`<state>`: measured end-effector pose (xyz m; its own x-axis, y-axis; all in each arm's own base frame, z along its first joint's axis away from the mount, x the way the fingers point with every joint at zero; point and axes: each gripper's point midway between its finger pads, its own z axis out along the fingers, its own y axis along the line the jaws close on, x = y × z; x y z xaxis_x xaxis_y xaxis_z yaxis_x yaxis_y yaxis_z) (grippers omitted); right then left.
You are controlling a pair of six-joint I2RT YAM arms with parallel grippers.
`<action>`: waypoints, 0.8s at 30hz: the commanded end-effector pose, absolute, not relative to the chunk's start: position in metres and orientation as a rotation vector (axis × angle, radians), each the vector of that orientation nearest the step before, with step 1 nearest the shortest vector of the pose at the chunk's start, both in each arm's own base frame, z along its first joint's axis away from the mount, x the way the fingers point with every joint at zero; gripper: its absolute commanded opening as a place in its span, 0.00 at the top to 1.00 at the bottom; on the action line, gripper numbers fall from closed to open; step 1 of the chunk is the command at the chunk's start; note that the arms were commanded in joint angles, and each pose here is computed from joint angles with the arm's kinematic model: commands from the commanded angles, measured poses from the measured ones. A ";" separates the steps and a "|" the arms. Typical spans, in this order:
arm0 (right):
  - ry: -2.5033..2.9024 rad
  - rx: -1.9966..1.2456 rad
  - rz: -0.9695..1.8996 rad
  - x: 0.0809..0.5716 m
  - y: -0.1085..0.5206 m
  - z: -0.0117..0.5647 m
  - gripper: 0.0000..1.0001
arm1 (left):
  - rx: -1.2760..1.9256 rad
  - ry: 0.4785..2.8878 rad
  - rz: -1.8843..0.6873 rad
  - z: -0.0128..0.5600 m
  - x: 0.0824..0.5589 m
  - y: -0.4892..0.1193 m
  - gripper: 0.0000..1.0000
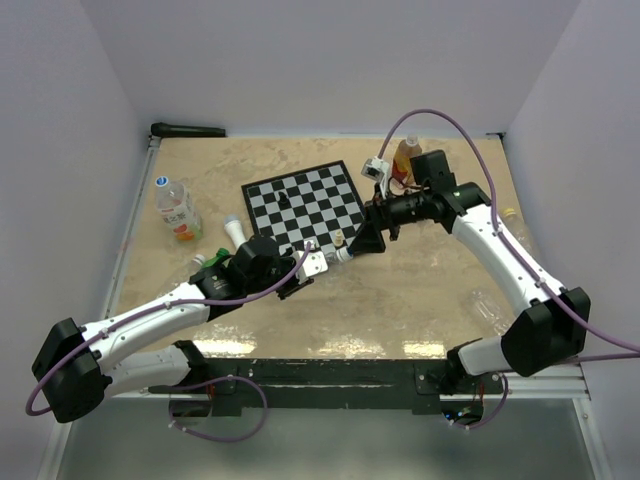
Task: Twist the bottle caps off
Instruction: Unscrew the bottle cap from the plastic bottle.
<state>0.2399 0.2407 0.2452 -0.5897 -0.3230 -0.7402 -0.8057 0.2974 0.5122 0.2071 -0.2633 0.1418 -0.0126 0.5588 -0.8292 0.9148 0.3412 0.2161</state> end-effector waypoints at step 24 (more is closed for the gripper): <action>2.095 -1.059 1.349 0.223 0.267 0.233 0.55 | 1.256 1.643 -0.461 0.165 0.216 -0.263 1.00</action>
